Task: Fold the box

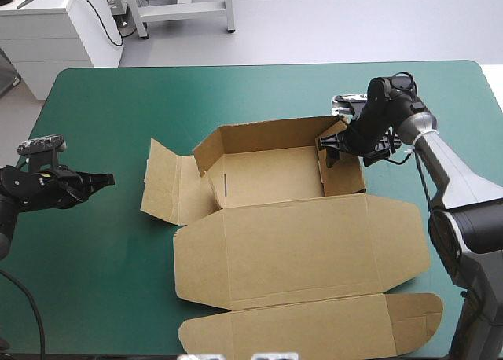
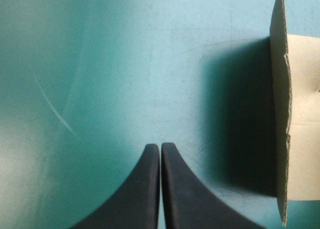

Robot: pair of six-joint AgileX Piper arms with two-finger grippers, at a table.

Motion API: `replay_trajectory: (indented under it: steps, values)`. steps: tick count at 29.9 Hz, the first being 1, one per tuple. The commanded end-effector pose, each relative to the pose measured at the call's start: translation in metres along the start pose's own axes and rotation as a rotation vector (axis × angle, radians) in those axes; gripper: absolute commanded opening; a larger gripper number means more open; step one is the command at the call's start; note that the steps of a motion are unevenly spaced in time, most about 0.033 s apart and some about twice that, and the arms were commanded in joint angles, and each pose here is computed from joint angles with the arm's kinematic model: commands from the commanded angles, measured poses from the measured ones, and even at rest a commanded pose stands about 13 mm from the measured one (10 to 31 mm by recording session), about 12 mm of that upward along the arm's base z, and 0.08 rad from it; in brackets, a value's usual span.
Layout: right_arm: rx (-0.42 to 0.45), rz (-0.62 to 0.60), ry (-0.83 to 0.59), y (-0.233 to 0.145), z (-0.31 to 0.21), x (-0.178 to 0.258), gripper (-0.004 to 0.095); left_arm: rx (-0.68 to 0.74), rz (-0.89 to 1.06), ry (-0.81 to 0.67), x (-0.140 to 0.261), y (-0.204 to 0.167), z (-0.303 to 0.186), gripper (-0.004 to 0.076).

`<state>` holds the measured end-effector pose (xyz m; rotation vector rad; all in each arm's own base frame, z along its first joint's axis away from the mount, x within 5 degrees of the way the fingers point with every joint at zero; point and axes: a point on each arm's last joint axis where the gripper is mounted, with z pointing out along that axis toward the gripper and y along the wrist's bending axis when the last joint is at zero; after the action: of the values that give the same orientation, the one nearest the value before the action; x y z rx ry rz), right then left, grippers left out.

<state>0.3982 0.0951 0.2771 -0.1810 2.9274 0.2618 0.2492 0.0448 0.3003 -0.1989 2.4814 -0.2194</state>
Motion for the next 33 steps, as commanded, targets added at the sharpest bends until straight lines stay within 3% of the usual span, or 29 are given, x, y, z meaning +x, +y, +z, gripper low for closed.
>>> replay_trajectory:
  steps: [1,7,17,20,27,33]
  values:
    - [0.025,-0.048,-0.064,0.009,-0.027,0.003,0.0729,0.011,-0.016,-0.096,-0.011,-0.004,-0.013,-0.0008]
    - [0.085,-0.085,-0.054,0.014,-0.023,0.006,0.059,0.01,-0.016,-0.097,-0.011,-0.004,-0.013,-0.0008]
    - [0.085,-0.08,-0.051,0.014,-0.022,0.006,0.0556,0.013,-0.019,-0.098,-0.011,-0.005,-0.013,-0.0008]
    - [0.085,-0.078,-0.036,0.014,-0.018,0.008,0.0437,0.017,-0.024,-0.1,-0.011,-0.005,-0.013,-0.0008]
    - [0.084,-0.106,-0.003,0.012,-0.011,0.013,-0.0021,0.031,-0.035,-0.094,-0.01,-0.006,-0.013,-0.0008]
    - [0.021,-0.142,-0.101,0.022,-0.047,0.012,-0.0019,0.042,-0.042,-0.086,-0.01,-0.007,-0.013,-0.0008]
